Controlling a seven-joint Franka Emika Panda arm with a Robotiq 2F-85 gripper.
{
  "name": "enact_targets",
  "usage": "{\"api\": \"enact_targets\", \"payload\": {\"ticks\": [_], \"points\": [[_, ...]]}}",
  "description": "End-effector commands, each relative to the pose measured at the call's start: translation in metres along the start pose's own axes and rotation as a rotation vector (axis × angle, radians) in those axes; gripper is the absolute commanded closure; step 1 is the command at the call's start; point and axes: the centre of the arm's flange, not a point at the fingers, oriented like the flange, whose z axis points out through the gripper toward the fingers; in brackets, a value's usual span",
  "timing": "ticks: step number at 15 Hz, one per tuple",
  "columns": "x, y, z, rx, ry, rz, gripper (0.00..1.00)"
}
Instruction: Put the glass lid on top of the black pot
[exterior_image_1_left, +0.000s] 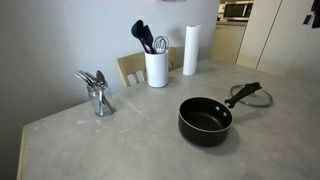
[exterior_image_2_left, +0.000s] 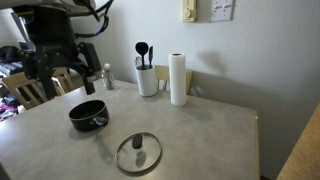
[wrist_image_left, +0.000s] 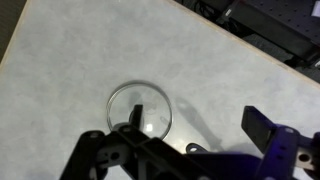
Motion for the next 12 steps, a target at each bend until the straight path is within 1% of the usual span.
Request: {"api": "enact_targets", "payload": {"ticks": [1, 3, 5, 6, 7, 9, 12], "points": [[0.019, 0.031, 0.048, 0.025, -0.004, 0.077, 0.0], [0.028, 0.043, 0.07, 0.052, -0.006, 0.122, 0.0], [0.037, 0.051, 0.097, 0.088, -0.015, 0.138, 0.0], [0.04, 0.05, 0.113, 0.137, -0.029, 0.135, 0.0], [0.026, 0.034, 0.09, 0.09, -0.018, 0.129, 0.0], [0.033, 0.036, 0.111, 0.127, -0.04, 0.138, 0.0], [0.037, 0.04, 0.115, 0.13, -0.047, 0.14, 0.0]]}}
